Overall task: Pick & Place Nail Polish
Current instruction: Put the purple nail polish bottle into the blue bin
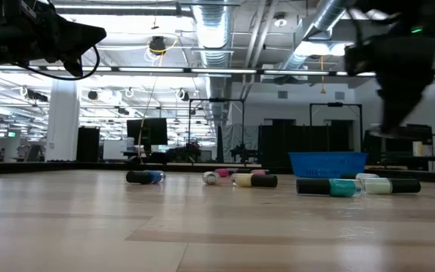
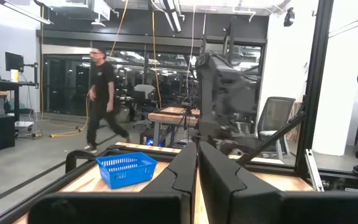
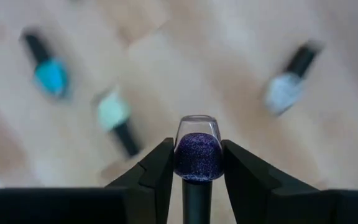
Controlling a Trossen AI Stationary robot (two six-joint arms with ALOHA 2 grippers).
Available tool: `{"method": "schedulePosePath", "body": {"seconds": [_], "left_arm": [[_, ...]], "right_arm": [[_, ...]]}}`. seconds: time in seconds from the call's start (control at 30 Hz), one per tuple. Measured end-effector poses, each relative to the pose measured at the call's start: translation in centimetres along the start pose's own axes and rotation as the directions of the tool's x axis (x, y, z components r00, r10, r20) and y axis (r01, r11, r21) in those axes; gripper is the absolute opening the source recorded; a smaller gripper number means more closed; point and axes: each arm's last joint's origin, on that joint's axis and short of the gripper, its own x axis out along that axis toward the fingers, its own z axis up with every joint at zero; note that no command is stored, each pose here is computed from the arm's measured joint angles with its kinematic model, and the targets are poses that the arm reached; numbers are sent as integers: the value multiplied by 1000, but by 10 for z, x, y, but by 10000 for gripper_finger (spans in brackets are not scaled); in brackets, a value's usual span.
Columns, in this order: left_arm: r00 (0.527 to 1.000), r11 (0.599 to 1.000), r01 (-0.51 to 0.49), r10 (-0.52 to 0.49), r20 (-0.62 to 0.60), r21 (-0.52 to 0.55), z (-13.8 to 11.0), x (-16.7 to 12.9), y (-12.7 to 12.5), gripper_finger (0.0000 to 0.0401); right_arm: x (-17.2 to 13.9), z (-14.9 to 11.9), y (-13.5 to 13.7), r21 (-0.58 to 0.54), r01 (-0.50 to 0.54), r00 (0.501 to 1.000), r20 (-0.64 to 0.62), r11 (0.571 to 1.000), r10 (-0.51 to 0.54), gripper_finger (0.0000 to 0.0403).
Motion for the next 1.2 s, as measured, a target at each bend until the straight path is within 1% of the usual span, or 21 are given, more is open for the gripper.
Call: {"method": "schedulePosePath", "body": {"seconds": [0.17,0.27,0.37,0.43,0.57,0.63,0.77,0.83,1.0,1.2], "left_arm": [[1000,1000,0,0,0,0,0,0,0,11],[1000,1000,-1,1,0,0,0,0,0,11],[1000,1000,0,0,0,0,0,0,0,11],[1000,1000,0,0,0,0,0,0,0,11],[1000,1000,0,0,0,0,0,0,0,11],[1000,1000,1,-1,0,0,0,0,0,11],[1000,1000,-2,2,0,0,0,0,0,11],[1000,1000,-2,2,-4,0,0,0,0,11],[1000,1000,-4,4,-11,0,-1,1,0,11],[1000,1000,-7,7,-19,1,-2,2,0,11]], "right_arm": [[-1,34,-42,67,53,997,53,996,-57,113],[-5,54,-65,74,90,992,80,993,-96,114],[-14,73,-87,74,117,984,125,990,-126,116],[-17,87,-101,93,134,974,169,987,-148,116],[-18,101,-130,135,183,958,198,974,-208,117],[-13,103,-143,151,206,958,171,967,-231,117],[3,109,-158,159,209,966,117,965,-228,117],[14,111,-162,144,196,974,89,970,-209,117],[41,115,-170,113,202,979,2,973,-203,117],[64,117,-176,123,138,990,-58,983,-131,118]]}}
